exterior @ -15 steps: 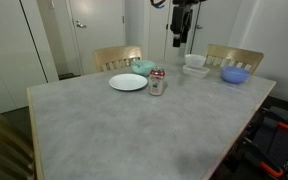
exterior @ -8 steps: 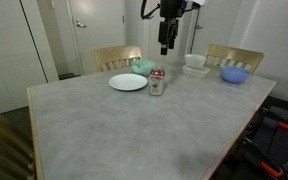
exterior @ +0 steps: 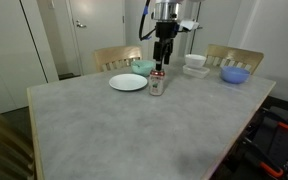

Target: Move the can from left to right.

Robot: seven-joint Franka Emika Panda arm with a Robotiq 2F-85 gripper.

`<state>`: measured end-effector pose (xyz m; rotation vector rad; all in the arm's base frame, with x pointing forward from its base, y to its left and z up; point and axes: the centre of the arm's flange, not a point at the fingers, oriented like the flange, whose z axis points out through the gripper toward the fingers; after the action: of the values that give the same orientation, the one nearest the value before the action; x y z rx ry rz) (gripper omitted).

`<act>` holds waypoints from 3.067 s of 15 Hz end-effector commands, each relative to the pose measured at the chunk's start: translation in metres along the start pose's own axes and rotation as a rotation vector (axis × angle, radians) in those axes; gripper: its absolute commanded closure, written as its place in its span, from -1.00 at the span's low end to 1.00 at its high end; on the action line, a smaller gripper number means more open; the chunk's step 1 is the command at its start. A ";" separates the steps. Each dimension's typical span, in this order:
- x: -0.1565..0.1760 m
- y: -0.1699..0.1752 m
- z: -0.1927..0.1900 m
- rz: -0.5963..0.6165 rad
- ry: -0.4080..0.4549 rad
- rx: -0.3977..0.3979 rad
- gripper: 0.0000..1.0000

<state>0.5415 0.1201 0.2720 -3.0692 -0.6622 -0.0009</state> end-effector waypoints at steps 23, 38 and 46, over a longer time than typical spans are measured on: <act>0.023 0.016 0.046 0.066 0.107 0.016 -1.00; -0.004 -0.017 0.016 0.023 0.112 0.028 0.15; -0.002 -0.146 -0.010 -0.160 0.095 0.131 0.15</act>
<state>0.5021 0.2221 0.2756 -2.9121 -0.7620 -0.1301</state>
